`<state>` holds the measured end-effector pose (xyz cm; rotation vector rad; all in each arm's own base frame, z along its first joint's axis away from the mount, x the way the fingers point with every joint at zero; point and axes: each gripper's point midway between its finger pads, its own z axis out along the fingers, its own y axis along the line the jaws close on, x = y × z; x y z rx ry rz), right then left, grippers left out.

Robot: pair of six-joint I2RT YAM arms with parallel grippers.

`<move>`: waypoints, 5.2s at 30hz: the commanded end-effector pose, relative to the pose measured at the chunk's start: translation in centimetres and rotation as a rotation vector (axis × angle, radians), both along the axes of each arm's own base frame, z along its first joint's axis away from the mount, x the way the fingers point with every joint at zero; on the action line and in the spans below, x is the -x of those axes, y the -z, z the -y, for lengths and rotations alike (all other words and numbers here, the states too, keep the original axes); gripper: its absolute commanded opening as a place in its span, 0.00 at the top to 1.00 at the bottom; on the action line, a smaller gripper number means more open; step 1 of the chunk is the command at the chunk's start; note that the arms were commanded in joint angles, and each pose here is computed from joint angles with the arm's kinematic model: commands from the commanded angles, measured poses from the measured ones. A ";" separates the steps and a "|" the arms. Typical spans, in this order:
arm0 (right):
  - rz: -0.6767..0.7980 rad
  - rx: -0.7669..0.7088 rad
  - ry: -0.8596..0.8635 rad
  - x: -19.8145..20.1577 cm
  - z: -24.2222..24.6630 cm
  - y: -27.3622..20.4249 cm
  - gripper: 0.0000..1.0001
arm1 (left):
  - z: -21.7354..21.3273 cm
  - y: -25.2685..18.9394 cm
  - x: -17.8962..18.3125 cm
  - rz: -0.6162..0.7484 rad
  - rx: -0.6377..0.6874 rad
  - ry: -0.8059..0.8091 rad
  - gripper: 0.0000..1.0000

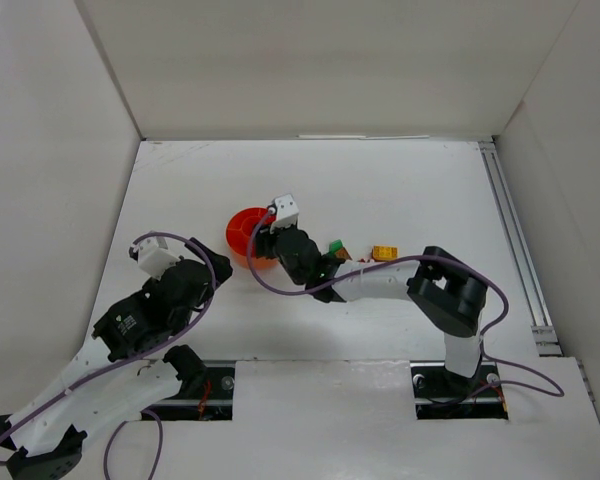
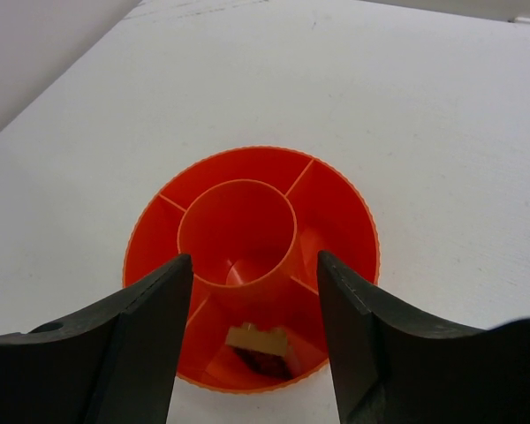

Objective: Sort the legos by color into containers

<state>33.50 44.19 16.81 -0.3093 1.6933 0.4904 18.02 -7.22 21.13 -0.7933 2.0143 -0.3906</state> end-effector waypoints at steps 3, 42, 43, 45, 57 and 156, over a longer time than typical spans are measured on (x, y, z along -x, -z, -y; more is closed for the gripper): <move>0.029 -0.074 -0.006 0.8 0.4 -2.4 0.36 | -0.4 -1.6 -0.2 0.043 0.016 -0.021 0.00; -0.415 0.042 0.879 12.5 42.7 -5.3 0.26 | 29.5 7.9 -11.1 -0.300 0.080 0.208 0.09; -0.410 0.031 0.888 12.5 43.0 -5.4 0.25 | 29.9 7.8 -11.5 -0.299 0.096 0.179 0.11; -0.408 0.049 0.891 12.7 43.4 -5.2 0.25 | 29.8 9.0 -11.7 -0.322 0.073 0.150 0.11; -0.401 0.087 0.907 13.0 44.1 -4.9 0.22 | 28.8 11.6 -12.5 -0.337 0.005 0.003 0.19; -0.337 0.051 0.925 13.0 44.8 -6.2 0.22 | 21.2 -0.4 -13.9 0.061 -0.392 0.005 0.78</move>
